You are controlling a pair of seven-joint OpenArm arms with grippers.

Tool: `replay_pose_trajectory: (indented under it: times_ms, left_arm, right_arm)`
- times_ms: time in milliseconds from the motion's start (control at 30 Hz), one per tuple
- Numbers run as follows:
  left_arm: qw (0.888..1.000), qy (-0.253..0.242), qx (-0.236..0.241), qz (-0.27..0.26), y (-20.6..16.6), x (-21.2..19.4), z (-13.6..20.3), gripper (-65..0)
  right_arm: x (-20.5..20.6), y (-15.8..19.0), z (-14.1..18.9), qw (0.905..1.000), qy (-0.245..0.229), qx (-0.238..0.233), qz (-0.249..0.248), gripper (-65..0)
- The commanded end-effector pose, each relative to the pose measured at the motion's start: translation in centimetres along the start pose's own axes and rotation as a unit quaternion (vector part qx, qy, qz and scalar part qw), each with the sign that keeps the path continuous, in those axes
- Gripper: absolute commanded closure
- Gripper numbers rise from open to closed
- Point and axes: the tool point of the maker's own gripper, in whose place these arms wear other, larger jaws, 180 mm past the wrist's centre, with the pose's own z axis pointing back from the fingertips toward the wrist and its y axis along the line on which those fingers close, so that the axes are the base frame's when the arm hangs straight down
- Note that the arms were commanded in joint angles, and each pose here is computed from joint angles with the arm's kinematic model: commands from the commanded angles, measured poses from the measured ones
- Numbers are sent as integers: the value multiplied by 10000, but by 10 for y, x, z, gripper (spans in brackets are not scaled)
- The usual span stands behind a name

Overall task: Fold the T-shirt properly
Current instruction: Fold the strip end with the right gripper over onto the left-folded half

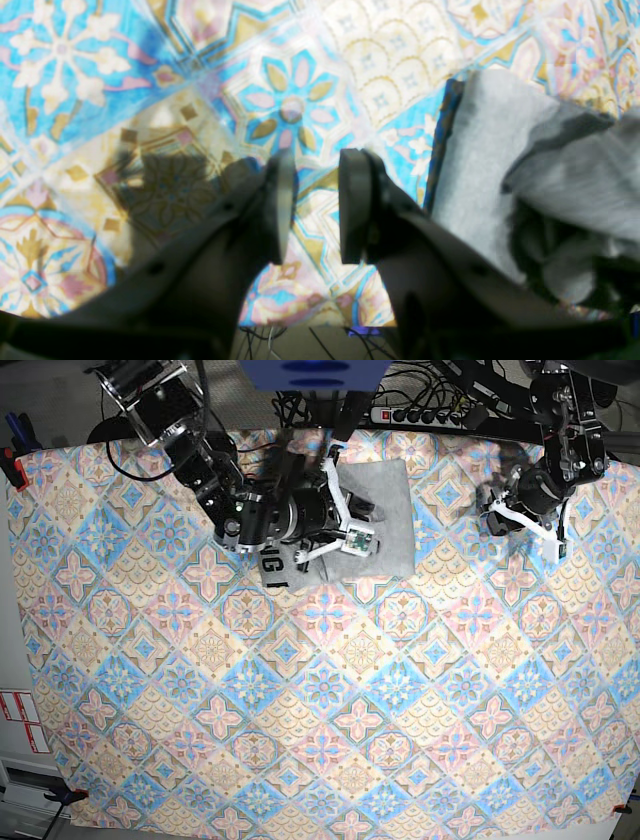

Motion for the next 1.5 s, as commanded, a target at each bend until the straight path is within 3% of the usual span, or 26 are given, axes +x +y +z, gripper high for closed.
replay_pose_trajectory:
  times_ms: [0,100,300,400,633,833,1067,1267,1467]
  left_arm:
    - [9999,-143,-43,-72,-3,9,3,-155]
    - [9998,-157,-44,-80,-3,11,3,-155]
    - [9998,-162,-59,-89,-4,12,3,-155]
    - [9998,-159,-58,-94,-5,12,2,-156]
    - [9998,-160,-59,-83,-5,11,2,-157]
    - [9998,-160,-59,-83,-5,11,2,-157]
    - [9998,-165,-66,-80,-5,11,2,-157]
    - [9998,-165,-66,-80,-5,11,2,-157]
    - [9998,-168,-86,-79,-6,11,2,-156]
  right_arm:
    - [19,-9,3,9995,-247,-85,150,-4]
    - [8,-6,-5,9999,-66,-8,128,-28]
    - [9,-8,-4,9999,-76,-36,124,-144]
    - [12,-14,1,9998,-149,-128,92,-149]
    - [41,-69,63,9885,-880,-1232,-54,-149]
    - [10,-92,87,9793,-833,-1735,-622,-149]
    - [-23,-81,58,9844,-454,-1346,-1035,-149]
    - [-3,-23,13,9984,-222,-397,-322,-137]
    - [25,6,-8,9973,-42,79,724,-87]
